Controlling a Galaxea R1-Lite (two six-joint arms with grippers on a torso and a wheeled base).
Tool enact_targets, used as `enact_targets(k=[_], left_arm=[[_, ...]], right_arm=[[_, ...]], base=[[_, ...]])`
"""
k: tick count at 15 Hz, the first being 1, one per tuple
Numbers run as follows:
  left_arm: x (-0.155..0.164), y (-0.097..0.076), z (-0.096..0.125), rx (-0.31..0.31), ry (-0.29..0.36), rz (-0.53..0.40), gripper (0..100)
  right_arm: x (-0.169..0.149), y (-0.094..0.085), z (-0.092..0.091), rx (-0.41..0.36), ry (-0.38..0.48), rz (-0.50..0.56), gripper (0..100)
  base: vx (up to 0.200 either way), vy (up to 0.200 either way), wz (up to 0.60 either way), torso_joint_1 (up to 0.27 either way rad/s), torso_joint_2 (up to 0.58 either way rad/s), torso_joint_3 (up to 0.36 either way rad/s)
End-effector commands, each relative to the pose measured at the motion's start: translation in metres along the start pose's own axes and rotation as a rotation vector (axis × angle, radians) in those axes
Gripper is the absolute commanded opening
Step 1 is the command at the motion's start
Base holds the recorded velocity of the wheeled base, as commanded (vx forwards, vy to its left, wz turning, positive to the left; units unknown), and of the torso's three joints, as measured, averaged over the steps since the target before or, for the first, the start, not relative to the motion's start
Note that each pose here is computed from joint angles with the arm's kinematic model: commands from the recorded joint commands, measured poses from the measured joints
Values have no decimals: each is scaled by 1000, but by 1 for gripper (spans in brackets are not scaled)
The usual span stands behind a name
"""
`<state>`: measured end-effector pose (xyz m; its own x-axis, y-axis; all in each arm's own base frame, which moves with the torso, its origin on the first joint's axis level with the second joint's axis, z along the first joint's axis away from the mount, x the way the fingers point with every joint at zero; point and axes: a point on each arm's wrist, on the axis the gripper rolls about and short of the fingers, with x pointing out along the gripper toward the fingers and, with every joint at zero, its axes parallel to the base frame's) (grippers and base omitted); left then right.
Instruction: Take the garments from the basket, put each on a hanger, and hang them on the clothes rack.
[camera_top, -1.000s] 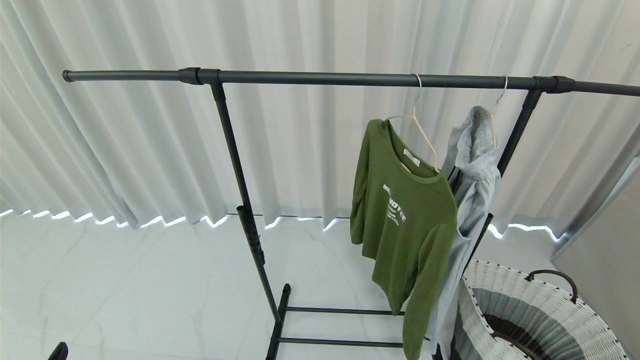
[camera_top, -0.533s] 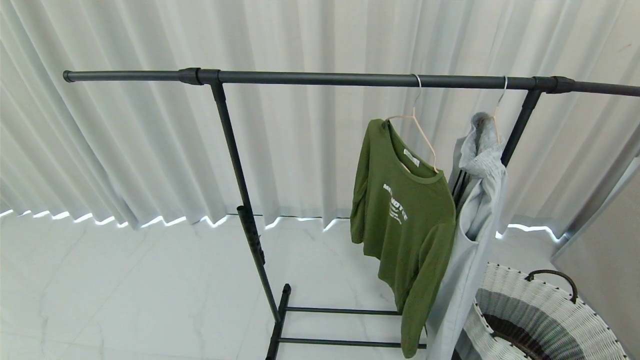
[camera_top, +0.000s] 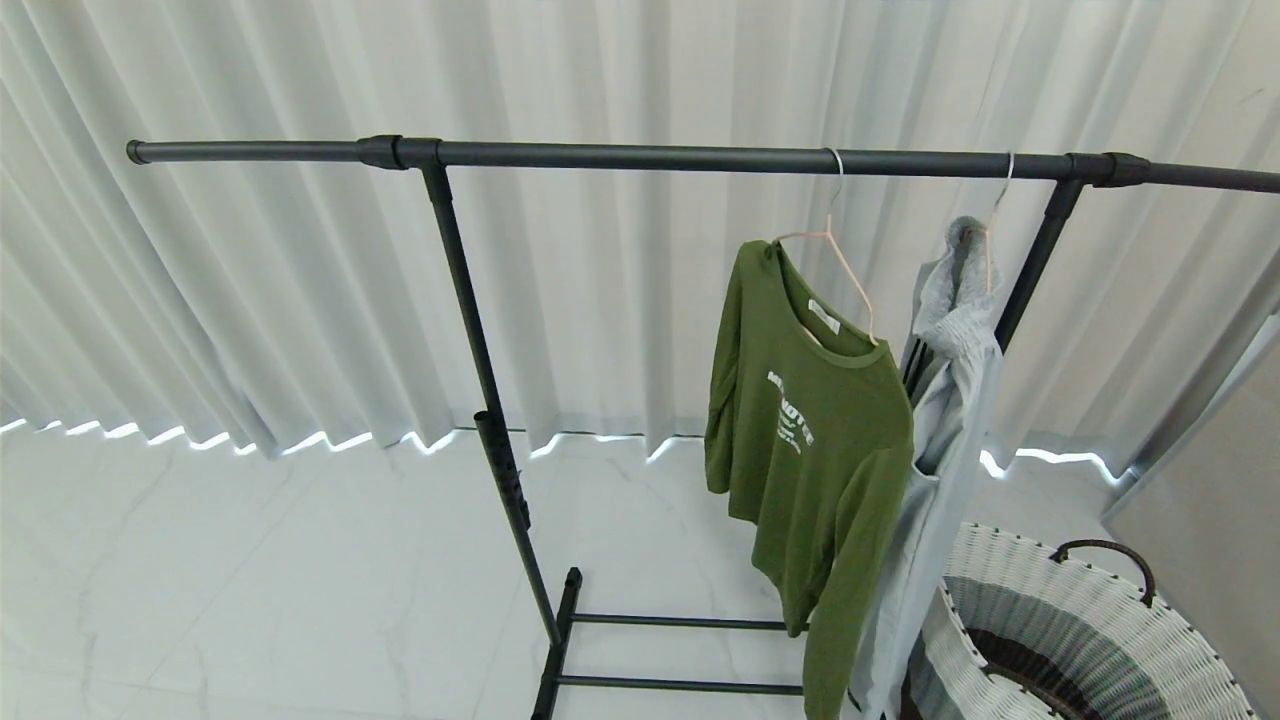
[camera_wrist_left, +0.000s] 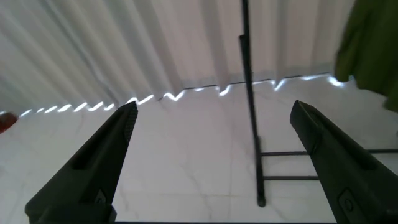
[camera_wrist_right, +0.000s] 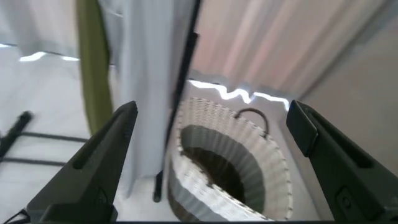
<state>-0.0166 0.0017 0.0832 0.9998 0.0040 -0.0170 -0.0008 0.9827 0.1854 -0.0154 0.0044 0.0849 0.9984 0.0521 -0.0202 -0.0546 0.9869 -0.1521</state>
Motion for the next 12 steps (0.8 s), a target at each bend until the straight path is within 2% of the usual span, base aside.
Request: enact_targets(k=[1,2,3,6,9,12], left_arm=[[0,0,-1,-76,8,-21,100],[0,0,-1,-85,7,-22,100],[0,-2,-5,-143,41,-55,100],[0,-2,-5,-166,44,-55,100],[0,-2,-5,-181,44,-50,100],[0,-2,-5,-181,44,-50,100]], right_arm=[[1,0,-1,32,6,6,100],[1,0,-1,35,6,6,100],[0,0,0,111,3,-4,100],[0,-1,0,152,1,-25,100],[0,-3,0,178,0,-106,100],[0,0,1,163,-4,-10,100]], base=[[0,0,0,0,0,0],[0,0,0,0,0,0],[0,0,0,0,0,0],[0,0,0,0,0,0],[0,0,0,0,0,0],[0,0,0,0,0,0]])
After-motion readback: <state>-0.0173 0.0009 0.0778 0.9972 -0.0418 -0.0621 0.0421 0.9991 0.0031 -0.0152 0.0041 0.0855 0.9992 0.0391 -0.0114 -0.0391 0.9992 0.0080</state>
